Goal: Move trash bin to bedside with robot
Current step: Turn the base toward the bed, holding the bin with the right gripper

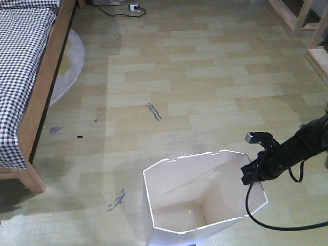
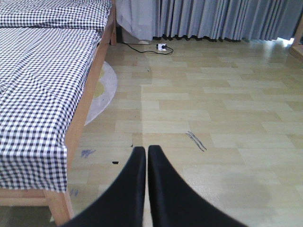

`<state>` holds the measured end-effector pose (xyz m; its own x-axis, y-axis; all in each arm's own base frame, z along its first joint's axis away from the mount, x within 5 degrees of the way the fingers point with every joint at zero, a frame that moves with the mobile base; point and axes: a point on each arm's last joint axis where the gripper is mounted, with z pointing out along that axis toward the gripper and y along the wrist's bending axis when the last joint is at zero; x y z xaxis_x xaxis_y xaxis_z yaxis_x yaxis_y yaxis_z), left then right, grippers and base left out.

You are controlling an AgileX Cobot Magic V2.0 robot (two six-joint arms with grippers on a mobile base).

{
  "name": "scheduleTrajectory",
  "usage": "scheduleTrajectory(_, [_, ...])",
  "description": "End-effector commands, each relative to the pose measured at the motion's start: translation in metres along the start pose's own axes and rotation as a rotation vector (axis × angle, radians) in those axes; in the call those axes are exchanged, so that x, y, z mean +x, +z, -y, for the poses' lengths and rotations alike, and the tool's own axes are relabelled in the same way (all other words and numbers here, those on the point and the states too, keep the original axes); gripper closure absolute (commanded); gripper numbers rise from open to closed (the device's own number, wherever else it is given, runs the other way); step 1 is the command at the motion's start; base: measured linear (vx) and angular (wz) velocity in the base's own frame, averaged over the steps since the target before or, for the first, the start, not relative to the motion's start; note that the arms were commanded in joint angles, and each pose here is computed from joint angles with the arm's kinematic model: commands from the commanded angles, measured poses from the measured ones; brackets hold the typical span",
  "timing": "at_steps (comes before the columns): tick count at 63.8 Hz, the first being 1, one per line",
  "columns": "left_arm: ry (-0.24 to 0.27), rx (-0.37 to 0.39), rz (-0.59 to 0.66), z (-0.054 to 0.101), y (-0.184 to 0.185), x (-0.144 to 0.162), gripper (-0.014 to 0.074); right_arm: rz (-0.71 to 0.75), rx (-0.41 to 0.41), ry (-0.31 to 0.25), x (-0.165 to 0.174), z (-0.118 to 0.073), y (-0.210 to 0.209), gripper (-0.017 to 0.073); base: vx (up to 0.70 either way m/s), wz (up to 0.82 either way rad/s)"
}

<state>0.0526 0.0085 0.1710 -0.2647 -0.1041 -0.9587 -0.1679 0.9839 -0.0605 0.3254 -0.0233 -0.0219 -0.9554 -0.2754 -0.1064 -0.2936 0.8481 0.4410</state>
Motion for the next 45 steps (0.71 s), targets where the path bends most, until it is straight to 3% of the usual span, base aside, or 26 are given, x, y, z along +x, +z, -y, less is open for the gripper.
scheduleTrajectory(1, [-0.006, 0.011, 0.076, 0.0008, -0.0008, -0.0054, 0.0600, 0.050, -0.140, 0.003, -0.0121, -0.0205, -0.0253, 0.0562, 0.30, 0.07])
scheduleTrajectory(45, [-0.006, 0.011, 0.076, 0.0008, -0.0008, -0.0054, 0.0600, 0.050, -0.140, 0.003, -0.0121, -0.0205, -0.0253, 0.0562, 0.32, 0.05])
